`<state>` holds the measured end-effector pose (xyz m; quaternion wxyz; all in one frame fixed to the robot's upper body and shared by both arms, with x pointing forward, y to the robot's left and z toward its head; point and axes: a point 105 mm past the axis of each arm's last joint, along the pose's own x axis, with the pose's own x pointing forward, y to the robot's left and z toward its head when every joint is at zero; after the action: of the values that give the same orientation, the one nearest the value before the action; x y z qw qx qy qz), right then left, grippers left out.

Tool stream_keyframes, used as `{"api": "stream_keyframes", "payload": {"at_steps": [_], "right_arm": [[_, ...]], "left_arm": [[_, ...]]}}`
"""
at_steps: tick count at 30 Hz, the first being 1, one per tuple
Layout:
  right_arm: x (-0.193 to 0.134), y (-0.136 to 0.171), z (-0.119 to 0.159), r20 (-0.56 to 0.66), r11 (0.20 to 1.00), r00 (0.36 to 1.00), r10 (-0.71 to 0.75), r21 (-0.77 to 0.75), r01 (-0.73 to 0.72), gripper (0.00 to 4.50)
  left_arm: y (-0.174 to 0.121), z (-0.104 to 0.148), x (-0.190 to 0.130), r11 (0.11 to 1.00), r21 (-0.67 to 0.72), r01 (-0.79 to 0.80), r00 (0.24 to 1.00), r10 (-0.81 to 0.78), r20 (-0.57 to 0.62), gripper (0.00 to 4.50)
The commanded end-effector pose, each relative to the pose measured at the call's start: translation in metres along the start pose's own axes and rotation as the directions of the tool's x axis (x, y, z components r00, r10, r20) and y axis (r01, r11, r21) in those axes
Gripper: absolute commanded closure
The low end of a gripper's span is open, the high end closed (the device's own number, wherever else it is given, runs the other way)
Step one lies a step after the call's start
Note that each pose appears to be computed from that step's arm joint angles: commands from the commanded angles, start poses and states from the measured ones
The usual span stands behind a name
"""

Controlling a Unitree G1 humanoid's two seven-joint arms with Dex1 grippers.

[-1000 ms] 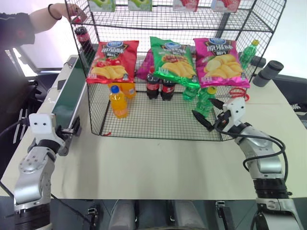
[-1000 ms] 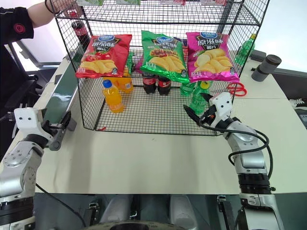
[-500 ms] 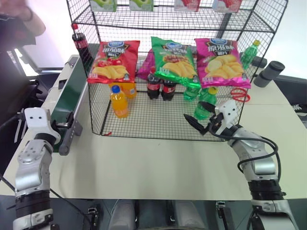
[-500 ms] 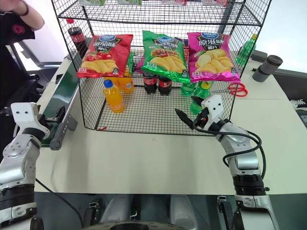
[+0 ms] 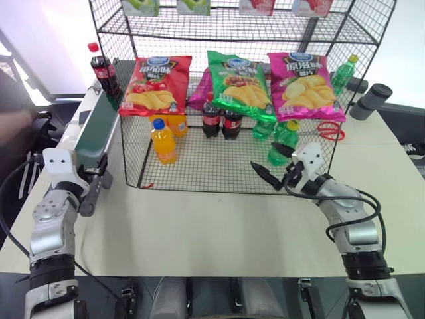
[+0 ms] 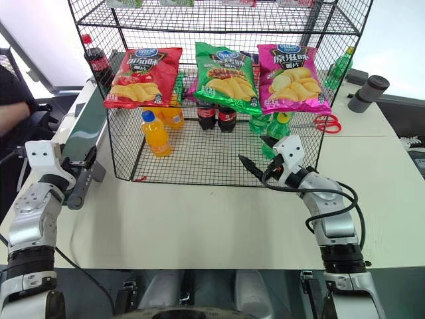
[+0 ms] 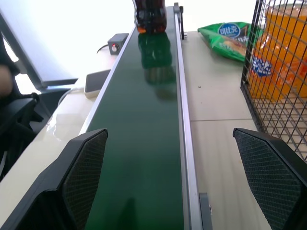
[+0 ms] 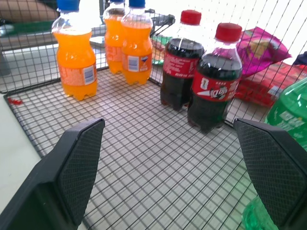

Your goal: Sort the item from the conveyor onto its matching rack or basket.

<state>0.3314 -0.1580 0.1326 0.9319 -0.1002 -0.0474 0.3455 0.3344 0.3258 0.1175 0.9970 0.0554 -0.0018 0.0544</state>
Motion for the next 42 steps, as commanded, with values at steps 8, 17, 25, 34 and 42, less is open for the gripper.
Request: {"api": "stream_keyframes", "payload": {"at_steps": [8,17,25,34,42], "right_arm": [[0.0,0.001,0.011,0.041,0.999,0.999,0.006,-0.046,-0.004,0.02],[0.002,-0.004,0.015,0.056,0.998,0.998,-0.005,-0.06,0.009,0.02],[-0.005,-0.008,0.015,0.048,0.997,0.999,-0.022,-0.071,0.026,0.02],[-0.005,-0.007,0.018,0.055,0.997,0.998,-0.031,-0.076,0.035,0.02],[-0.005,-0.004,0.019,0.06,0.997,0.998,-0.027,-0.073,0.032,0.02]], "left_arm": [[0.012,0.02,-0.007,0.997,0.064,-0.032,0.997,0.027,0.072,0.0],[0.021,0.019,-0.007,0.993,0.08,-0.086,0.993,0.079,0.089,0.0],[0.018,0.017,-0.003,0.996,0.025,-0.081,0.992,0.078,0.103,0.0],[0.021,0.016,0.005,0.993,0.019,-0.113,0.989,0.11,0.101,0.0],[0.021,0.015,0.006,0.994,-0.011,-0.109,0.989,0.109,0.104,0.0]]}}
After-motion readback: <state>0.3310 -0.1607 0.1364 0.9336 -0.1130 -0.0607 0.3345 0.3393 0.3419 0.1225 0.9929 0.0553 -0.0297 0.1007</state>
